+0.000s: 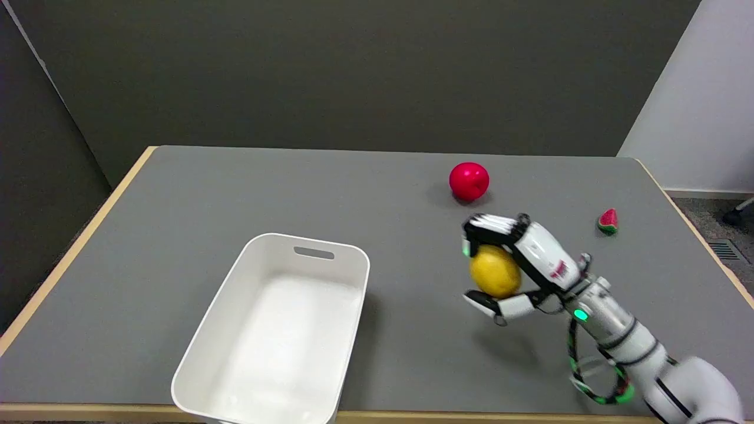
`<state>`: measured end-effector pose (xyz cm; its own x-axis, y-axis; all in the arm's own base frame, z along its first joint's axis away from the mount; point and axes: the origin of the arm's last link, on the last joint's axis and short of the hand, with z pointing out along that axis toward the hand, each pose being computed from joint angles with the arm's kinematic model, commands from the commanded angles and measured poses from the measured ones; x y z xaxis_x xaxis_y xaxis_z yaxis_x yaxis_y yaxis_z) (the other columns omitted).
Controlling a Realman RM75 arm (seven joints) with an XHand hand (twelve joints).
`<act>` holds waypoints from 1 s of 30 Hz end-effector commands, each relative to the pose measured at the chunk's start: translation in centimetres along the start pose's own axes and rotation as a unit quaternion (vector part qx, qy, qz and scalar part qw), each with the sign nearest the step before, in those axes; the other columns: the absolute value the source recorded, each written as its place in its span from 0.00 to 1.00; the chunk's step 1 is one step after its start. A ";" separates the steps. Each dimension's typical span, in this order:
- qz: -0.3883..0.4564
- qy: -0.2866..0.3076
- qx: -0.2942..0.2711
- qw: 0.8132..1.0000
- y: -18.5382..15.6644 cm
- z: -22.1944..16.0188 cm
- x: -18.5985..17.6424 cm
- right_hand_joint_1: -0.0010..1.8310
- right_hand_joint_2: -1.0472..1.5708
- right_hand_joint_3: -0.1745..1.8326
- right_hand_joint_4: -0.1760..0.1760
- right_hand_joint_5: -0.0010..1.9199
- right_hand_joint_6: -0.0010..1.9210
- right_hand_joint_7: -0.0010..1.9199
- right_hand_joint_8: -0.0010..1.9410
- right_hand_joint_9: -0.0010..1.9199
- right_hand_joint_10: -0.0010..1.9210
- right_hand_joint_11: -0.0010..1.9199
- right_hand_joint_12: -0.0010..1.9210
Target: Place the lemon into the white container.
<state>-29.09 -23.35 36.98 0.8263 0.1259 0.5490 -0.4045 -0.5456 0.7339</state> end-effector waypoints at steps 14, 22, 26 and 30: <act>0.091 -0.048 0.276 0.956 -19.1 24.4 -4.3 0.85 0.63 0.72 0.48 0.32 0.92 0.46 0.83 0.46 1.00 0.61 1.00; 0.213 -0.093 0.218 0.948 -18.6 22.3 -4.9 0.84 0.64 0.69 0.46 0.31 0.92 0.43 0.85 0.45 1.00 0.61 1.00; 0.223 -0.113 0.156 0.956 -16.3 21.0 -6.8 0.84 0.65 0.67 0.45 0.31 0.92 0.42 0.85 0.44 1.00 0.57 1.00; 0.239 -0.128 0.136 0.953 -15.6 20.4 -7.5 0.83 0.66 0.65 0.50 0.29 0.86 0.41 0.84 0.43 1.00 0.52 1.00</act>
<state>-18.61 -33.71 15.09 0.7661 -0.1551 0.6237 -0.4410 -0.8328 0.3345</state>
